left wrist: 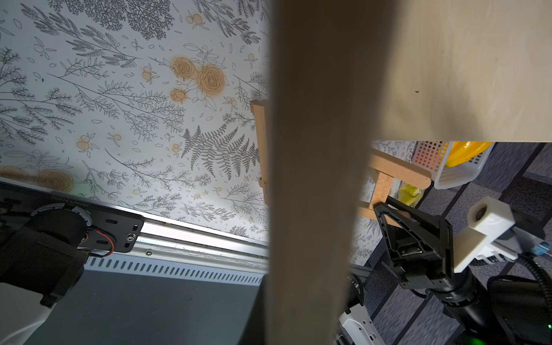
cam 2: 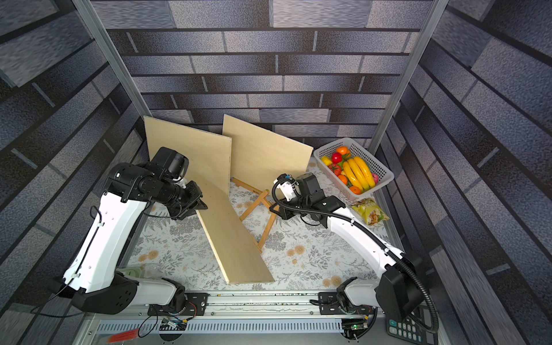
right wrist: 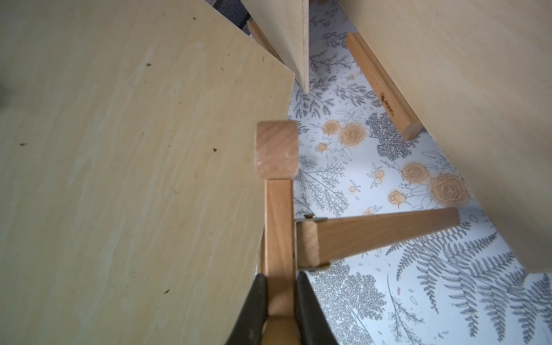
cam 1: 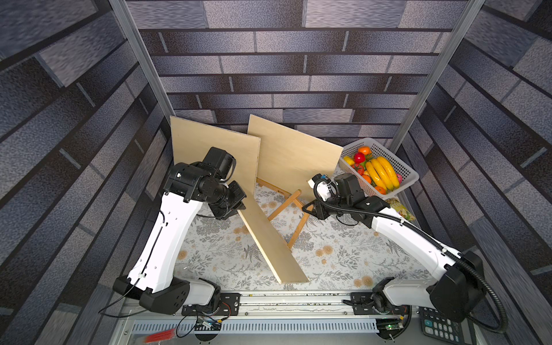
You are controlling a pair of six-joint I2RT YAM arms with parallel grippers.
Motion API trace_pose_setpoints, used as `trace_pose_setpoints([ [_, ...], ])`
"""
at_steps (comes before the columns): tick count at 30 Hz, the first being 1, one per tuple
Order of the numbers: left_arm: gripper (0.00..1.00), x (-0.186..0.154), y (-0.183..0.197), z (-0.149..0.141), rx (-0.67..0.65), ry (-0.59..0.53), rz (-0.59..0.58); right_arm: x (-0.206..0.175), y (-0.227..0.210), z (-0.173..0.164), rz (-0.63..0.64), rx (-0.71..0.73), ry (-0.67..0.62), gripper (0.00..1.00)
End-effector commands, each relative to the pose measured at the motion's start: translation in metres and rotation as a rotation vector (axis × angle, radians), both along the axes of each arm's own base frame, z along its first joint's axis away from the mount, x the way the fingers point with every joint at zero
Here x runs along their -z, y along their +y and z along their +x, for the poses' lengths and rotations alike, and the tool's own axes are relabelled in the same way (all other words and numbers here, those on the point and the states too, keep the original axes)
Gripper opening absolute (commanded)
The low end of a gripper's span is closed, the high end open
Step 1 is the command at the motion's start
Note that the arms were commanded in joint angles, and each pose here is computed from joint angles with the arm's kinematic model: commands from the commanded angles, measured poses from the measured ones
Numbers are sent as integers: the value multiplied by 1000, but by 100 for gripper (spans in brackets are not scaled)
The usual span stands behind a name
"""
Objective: Assemble the easel
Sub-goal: Place the drawing board on the easel.
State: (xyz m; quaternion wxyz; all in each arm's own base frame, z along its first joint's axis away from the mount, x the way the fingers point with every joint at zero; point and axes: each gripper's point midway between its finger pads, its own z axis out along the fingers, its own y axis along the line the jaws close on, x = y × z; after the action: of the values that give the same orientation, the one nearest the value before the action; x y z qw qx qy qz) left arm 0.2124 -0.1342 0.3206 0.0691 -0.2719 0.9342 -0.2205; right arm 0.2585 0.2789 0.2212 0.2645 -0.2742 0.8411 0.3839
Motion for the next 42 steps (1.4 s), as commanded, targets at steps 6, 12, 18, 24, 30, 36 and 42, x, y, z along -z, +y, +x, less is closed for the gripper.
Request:
trace_pose_setpoints([
  [6,0,10,6,-38,-10,148,31,31,1,-24,-44,-18,173,10],
  [12,0,13,2,-27,-38,138,30,32,2,-25,-40,-23,176,10],
  [18,0,15,-7,-13,-77,124,3,33,5,-24,-34,-28,177,10],
  [24,0,13,-10,-7,-63,126,35,35,8,-24,-22,-29,184,9],
  [30,0,19,-12,-3,-64,145,47,37,8,-25,-23,-32,186,9],
  [36,0,20,-19,15,-79,137,54,39,9,-26,-18,-39,191,9],
  [42,0,21,-22,27,-121,115,62,41,10,-28,-9,-46,199,8],
])
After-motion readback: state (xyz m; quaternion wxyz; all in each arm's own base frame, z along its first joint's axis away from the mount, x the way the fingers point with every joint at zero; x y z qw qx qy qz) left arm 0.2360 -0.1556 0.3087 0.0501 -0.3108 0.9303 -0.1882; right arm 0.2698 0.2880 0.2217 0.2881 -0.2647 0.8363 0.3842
